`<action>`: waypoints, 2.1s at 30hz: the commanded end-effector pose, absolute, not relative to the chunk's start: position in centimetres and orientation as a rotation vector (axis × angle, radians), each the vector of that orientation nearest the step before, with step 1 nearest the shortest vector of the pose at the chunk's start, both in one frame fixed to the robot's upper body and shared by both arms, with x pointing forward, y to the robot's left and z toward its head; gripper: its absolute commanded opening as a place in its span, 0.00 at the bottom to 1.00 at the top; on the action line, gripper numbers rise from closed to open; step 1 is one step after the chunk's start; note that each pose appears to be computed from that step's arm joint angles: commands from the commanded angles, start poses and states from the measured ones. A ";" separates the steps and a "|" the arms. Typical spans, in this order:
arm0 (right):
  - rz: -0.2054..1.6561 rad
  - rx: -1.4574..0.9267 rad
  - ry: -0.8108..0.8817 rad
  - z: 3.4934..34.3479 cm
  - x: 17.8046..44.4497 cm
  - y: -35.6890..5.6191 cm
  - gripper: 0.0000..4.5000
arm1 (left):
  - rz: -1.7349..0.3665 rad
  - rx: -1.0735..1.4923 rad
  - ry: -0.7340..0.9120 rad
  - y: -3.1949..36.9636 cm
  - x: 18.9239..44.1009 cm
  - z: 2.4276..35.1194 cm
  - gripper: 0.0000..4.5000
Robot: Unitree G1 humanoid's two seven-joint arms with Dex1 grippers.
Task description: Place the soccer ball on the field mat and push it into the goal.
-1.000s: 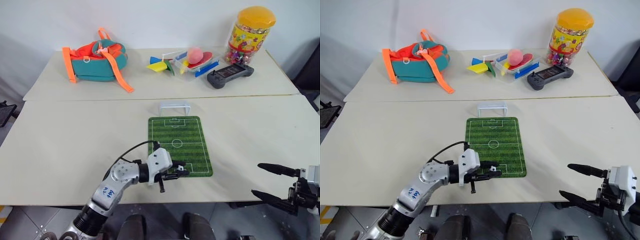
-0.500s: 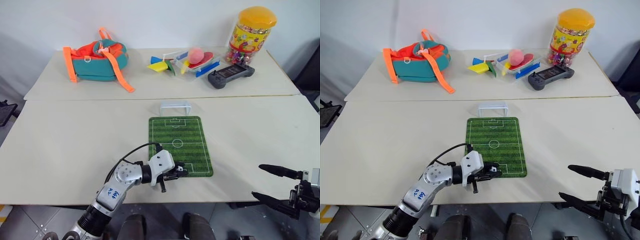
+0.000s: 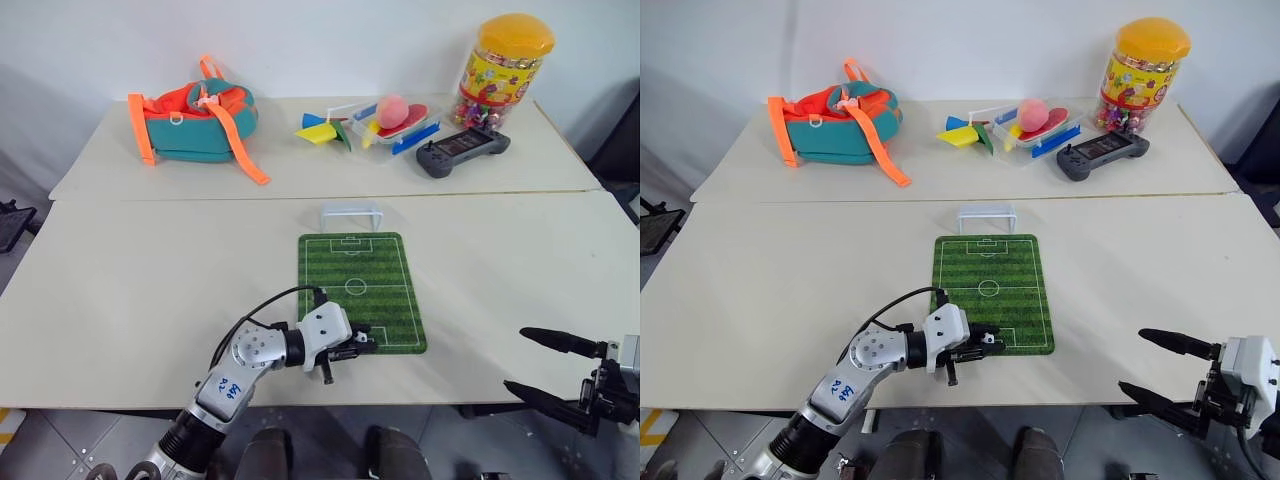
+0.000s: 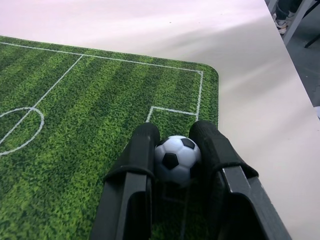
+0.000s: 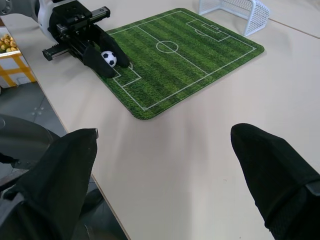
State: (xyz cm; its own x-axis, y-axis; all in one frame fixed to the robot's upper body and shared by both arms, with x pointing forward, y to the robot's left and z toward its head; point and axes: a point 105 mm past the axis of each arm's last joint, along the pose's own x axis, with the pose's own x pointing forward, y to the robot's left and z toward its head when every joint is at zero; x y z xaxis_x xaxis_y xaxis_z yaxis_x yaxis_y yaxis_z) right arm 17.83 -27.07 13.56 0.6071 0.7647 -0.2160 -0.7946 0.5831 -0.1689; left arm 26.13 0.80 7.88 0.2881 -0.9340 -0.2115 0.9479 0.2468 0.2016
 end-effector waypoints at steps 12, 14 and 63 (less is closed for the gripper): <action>0.889 -0.294 0.116 14.2 18.2 -27.6 1.00 | -1.287 0.315 -0.021 0.3 26.2 9.7 0.99; 0.891 -0.294 0.113 14.3 18.3 -27.6 1.00 | -1.290 0.309 -0.072 0.4 26.1 11.2 0.99; 0.795 -0.265 0.051 12.9 18.4 -26.9 1.00 | -0.951 0.265 -0.171 1.7 32.7 17.9 0.00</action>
State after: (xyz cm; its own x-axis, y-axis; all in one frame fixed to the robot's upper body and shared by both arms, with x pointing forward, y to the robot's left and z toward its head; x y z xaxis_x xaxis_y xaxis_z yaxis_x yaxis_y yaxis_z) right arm 18.37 -26.84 12.53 0.6900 0.7051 -0.1633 -0.7232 0.6626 -0.1950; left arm 33.14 1.51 16.47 0.5788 -0.8150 -0.0289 0.7861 0.5481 0.2857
